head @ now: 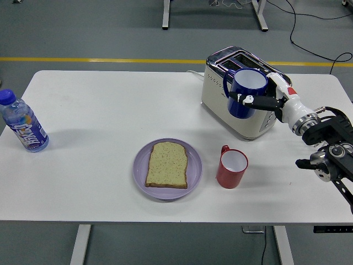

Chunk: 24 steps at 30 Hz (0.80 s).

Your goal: Pick up the cup,pour liquid into bread,place the cup on the desk

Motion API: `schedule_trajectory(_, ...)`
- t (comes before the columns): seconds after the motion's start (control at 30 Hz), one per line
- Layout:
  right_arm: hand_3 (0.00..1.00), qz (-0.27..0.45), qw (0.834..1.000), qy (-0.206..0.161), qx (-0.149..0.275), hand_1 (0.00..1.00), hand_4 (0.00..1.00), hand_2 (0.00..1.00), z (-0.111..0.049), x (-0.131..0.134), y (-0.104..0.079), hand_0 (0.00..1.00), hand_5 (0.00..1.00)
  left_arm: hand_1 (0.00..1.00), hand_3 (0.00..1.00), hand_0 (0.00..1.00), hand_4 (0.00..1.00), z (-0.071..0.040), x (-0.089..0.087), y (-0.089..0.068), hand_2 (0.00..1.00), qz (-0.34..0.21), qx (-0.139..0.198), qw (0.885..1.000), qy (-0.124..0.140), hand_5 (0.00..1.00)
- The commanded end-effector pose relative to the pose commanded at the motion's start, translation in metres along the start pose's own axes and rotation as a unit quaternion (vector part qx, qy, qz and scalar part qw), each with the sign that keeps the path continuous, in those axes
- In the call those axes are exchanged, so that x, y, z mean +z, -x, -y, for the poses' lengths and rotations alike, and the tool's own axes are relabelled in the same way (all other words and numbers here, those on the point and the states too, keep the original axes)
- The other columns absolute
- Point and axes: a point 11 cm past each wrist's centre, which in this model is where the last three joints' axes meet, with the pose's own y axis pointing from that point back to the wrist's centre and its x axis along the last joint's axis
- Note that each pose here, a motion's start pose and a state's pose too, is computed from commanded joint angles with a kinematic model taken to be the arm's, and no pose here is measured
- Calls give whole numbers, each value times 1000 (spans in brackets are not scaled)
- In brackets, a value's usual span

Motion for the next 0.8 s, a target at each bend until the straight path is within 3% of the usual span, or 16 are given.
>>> schedule_trajectory(0.4, 516, -9, 998, 12, 56, 389, 724, 520, -19, 16, -43, 401, 2, 756, 611, 690, 396, 0, -2, 1, 773, -2, -1, 1000, -1, 998)
schedule_trajectory(0.8, 516, 0, 995, 11, 98, 389, 721, 520, -36, 25, -69, 400, 2, 756, 611, 690, 396, 0, -4, 3, 773, -5, -4, 1000, -1, 998)
